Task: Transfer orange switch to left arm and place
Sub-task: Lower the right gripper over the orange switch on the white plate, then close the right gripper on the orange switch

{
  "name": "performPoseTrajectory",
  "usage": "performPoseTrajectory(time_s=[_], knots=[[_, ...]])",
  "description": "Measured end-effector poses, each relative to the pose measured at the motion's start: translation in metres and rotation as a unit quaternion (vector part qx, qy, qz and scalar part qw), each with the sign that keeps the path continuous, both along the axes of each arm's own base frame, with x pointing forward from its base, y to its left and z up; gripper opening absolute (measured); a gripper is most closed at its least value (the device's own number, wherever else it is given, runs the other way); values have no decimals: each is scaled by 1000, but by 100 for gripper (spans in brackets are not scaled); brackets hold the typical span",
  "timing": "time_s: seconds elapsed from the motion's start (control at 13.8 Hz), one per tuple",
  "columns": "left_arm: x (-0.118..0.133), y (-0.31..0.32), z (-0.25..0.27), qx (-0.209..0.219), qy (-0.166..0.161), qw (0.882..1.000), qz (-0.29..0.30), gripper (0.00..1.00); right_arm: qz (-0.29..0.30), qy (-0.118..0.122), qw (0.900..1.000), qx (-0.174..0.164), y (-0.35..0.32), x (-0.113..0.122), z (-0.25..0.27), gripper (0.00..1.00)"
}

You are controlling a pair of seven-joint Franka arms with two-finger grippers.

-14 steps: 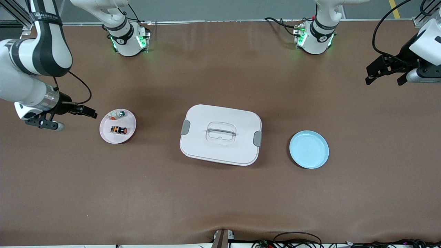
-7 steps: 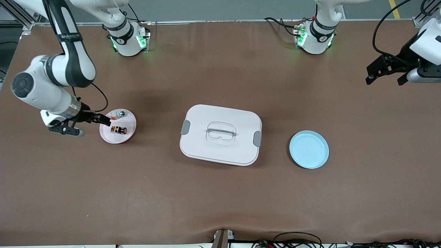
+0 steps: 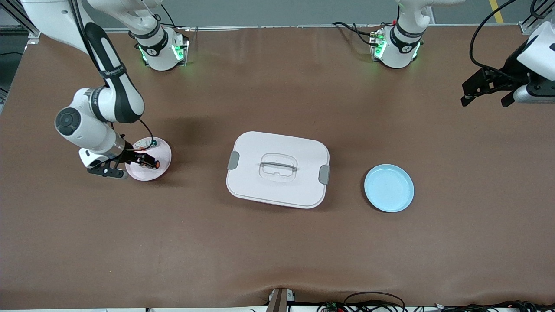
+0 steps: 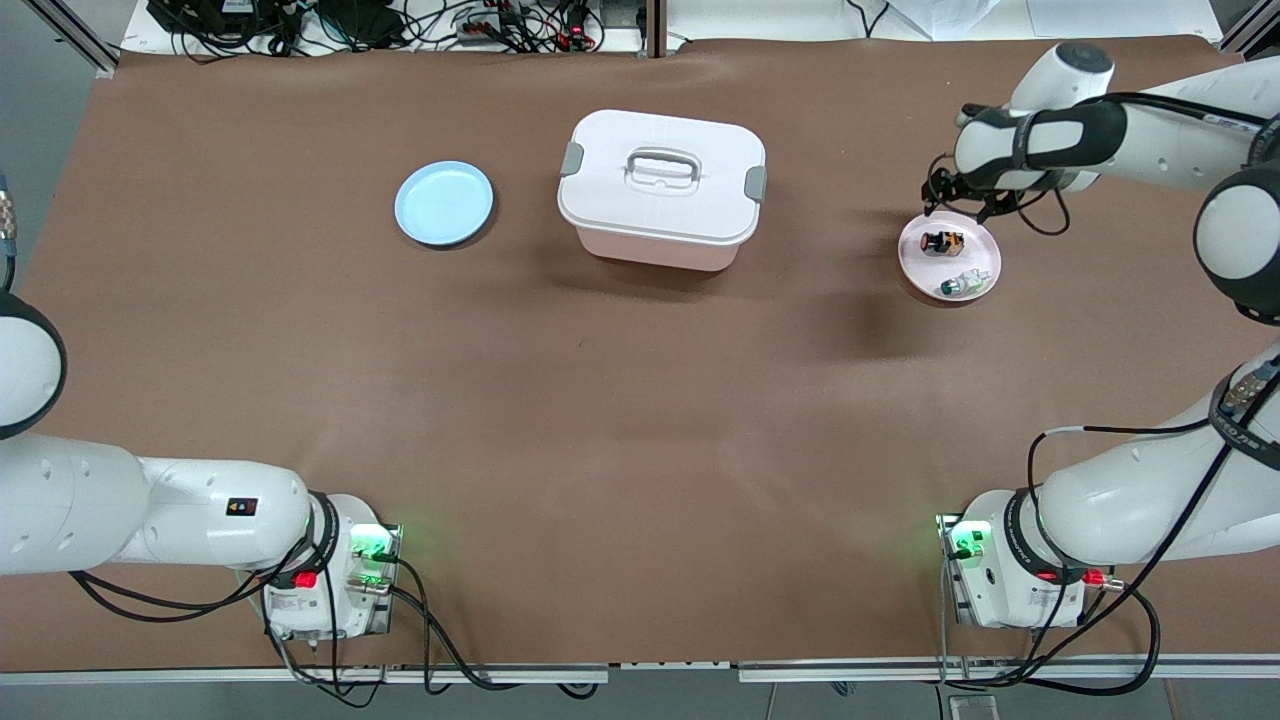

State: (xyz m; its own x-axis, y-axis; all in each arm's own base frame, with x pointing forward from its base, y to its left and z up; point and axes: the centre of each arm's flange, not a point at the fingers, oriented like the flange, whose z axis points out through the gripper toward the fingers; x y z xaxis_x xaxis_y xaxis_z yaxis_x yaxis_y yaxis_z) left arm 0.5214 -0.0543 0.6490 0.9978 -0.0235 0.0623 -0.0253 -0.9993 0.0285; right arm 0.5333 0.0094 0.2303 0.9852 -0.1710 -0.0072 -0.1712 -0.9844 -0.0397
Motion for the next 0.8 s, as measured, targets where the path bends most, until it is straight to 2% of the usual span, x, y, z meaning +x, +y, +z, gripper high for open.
performPoseTrajectory(time_s=[0.8], knots=[[1, 0, -2, 0, 2, 1000, 0, 100, 0, 4, 1000, -7, -1, -8, -44, 100]])
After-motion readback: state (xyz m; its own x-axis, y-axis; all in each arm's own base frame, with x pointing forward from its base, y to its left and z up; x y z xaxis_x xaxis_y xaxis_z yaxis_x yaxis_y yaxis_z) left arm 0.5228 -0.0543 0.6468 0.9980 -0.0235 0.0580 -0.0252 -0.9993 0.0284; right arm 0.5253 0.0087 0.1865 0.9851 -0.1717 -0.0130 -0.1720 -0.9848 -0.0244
